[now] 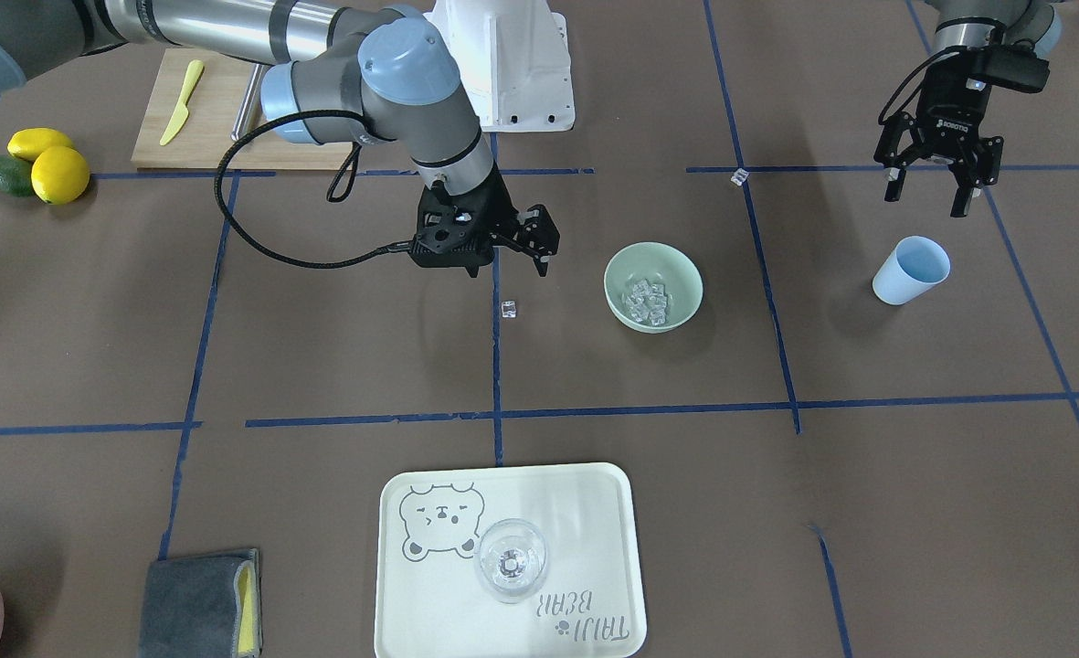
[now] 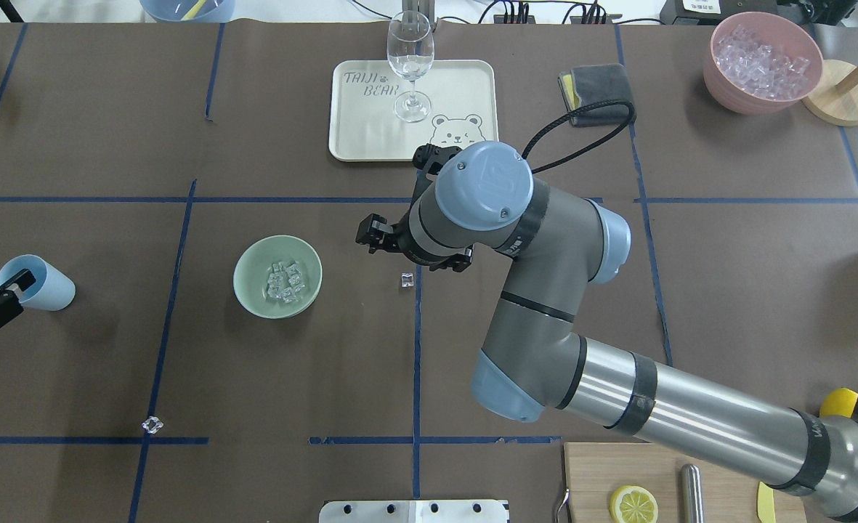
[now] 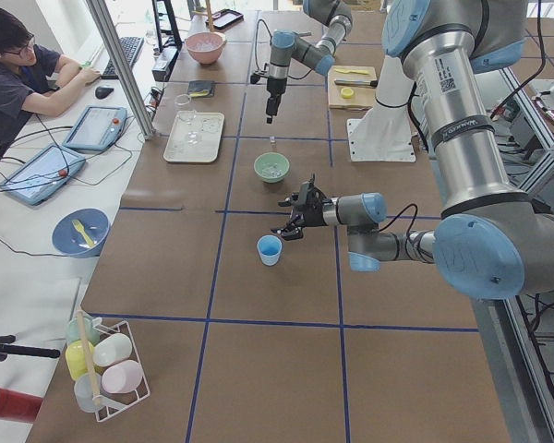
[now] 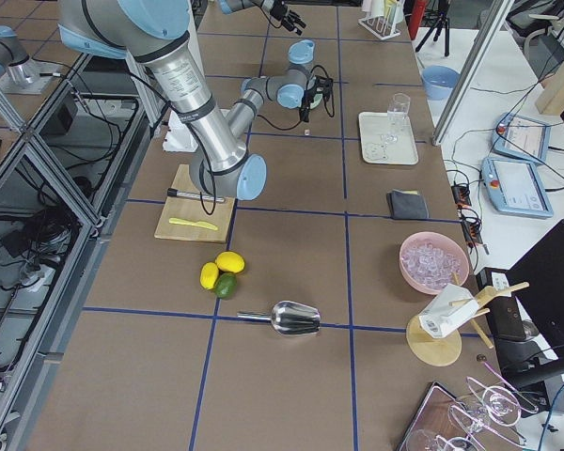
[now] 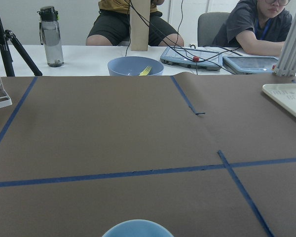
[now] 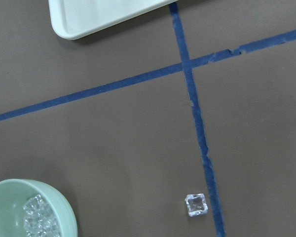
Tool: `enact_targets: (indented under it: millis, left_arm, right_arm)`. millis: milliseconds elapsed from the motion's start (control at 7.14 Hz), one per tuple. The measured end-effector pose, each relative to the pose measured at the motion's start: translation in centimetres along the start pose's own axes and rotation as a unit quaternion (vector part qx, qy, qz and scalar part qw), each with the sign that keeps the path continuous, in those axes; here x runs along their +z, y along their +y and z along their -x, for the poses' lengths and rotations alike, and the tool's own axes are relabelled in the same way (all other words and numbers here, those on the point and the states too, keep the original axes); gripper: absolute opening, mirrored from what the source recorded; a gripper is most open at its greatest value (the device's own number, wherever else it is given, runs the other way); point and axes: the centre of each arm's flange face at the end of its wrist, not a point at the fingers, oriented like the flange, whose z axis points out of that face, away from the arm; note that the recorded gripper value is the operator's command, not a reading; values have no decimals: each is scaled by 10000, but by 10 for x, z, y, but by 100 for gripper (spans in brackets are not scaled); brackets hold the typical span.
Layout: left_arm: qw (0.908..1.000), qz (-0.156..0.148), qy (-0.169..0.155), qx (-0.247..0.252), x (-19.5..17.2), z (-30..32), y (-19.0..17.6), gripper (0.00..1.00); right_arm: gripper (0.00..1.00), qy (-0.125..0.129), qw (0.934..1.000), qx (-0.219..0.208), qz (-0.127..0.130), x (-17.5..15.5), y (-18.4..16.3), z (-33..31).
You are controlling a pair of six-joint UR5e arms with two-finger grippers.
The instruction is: Pour ice into bowl
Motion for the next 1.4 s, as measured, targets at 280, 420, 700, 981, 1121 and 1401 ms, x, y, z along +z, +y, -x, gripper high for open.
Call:
enact_targets:
  millis: [280,420,700,981,1121,1401]
  left_arm:
    - [9990,41,-128,433,11,-5,-23,100]
    - [9971,123,-243,710,25,-7,-43,100]
    - [9935,537,-272,967,50,3,-83,100]
    - [9892,968,-523,971,79,12,-126,100]
    - [9834,1241,-817,1040,102,12,-156,100]
    - [9660,1720,-1265,1462,133,12,-201,100]
  right_arm:
    - [100,91,9999,-49,-81,24,6,46]
    - [100,168,9997,-105,-172,38,15,69]
    - [97,353,9988,-194,-262,65,30,104]
    - [67,544,9979,-294,-217,89,49,115]
    - [19,613,9973,-361,-172,97,57,114]
    - [0,673,9966,-454,-150,106,67,112]
